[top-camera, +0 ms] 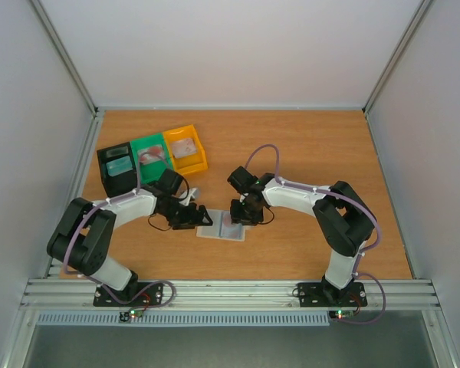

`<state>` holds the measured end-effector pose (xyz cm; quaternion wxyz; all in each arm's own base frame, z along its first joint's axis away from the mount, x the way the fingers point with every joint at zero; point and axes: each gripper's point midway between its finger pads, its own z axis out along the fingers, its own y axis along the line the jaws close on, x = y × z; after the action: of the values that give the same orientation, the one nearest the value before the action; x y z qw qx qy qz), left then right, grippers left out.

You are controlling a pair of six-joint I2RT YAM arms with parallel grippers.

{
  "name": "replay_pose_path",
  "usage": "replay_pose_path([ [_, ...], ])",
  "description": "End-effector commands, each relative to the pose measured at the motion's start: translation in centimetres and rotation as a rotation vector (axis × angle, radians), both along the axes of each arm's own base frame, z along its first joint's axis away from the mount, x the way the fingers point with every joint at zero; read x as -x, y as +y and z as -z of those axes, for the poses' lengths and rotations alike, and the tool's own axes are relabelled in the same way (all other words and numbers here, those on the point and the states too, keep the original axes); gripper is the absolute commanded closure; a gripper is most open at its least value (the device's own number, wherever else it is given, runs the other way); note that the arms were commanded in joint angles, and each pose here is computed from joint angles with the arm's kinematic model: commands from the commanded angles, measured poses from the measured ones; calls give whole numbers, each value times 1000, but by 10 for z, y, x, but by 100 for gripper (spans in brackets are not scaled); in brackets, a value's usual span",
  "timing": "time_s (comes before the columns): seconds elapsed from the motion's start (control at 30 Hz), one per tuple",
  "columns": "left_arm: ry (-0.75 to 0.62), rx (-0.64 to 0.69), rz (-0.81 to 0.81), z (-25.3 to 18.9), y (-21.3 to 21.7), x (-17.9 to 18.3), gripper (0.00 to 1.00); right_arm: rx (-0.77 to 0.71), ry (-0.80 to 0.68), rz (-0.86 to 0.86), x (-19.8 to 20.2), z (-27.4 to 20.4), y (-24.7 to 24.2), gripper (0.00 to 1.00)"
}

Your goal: Take the credit cards out of the card holder

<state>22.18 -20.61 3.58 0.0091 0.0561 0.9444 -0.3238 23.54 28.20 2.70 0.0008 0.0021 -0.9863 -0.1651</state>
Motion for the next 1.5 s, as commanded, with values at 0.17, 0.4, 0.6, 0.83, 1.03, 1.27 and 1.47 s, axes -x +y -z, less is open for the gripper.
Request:
replay_pose_path([
  [0.17,49,312,96,-8,-50,25,14,-78,-25,-32,-2,-2,18,66],
  [0.4,25,296,103,-6,-54,21,56,-128,-56,-44,-3,-19,23,68],
  [0.6,-13,286,101,-7,-53,16,93,-131,-72,-56,1,-32,18,69],
  [0.83,-21,255,94,-3,-51,13,100,-200,-104,-87,3,-51,23,70],
  [1.03,-17,245,96,0,-51,11,100,-219,-116,-87,2,-52,24,71],
  [1.27,-8,240,104,3,-51,12,100,-240,-81,-79,0,-36,28,72],
  [1.47,-10,244,106,2,-52,12,100,-307,-68,-103,-3,-39,46,83],
])
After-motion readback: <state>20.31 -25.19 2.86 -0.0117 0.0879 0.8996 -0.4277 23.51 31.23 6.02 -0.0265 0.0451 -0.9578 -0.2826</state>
